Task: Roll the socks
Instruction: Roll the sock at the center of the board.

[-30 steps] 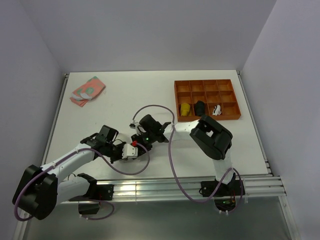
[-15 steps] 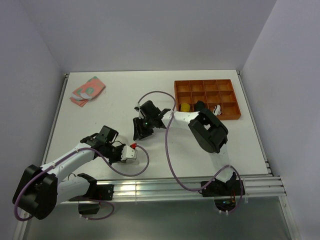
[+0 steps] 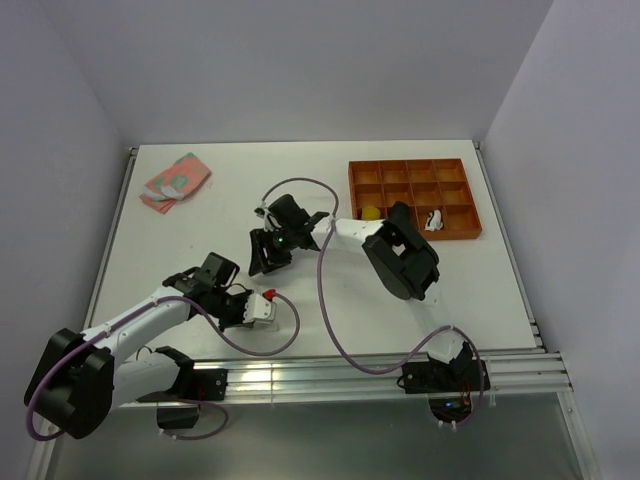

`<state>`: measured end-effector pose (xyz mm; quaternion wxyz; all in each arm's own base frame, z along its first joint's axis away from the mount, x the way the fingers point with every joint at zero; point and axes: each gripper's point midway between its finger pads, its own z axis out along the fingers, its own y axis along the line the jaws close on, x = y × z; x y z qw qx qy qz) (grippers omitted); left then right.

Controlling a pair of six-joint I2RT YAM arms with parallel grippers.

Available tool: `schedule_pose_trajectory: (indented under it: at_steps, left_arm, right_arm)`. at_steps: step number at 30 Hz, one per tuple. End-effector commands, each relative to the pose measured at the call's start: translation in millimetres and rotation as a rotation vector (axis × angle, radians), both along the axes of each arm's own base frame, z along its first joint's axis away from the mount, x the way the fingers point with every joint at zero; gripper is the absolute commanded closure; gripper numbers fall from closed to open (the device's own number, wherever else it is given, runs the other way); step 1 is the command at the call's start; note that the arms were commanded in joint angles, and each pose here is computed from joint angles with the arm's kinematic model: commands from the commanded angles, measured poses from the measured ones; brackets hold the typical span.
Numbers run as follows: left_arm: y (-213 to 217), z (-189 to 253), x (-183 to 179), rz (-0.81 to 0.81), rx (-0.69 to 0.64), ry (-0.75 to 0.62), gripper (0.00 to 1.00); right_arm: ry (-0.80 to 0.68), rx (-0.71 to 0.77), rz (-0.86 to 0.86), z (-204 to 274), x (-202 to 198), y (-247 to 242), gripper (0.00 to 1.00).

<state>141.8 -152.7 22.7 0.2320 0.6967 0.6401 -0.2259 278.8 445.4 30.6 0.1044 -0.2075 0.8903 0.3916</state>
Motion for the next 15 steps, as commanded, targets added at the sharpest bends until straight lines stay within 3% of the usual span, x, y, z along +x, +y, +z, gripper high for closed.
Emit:
schedule_pose_trajectory:
  at_steps: [1,8,13,15]
  left_arm:
    - [6,-6,-16,-0.013,0.041,0.069,1.0]
    - [6,-6,-16,-0.012,0.044,0.069,1.0]
    - [5,-6,-17,-0.016,0.041,0.07,1.0]
    - [4,-6,-17,-0.016,0.04,0.068,1.0]
  right_arm:
    - [0.054,-0.029,0.048,-27,-20,5,0.4]
    - [0.063,-0.034,0.088,-36,-35,18,0.39]
    - [0.03,-0.127,0.087,-51,-36,18,0.39]
    - [0.025,-0.166,0.079,-58,-38,14,0.44]
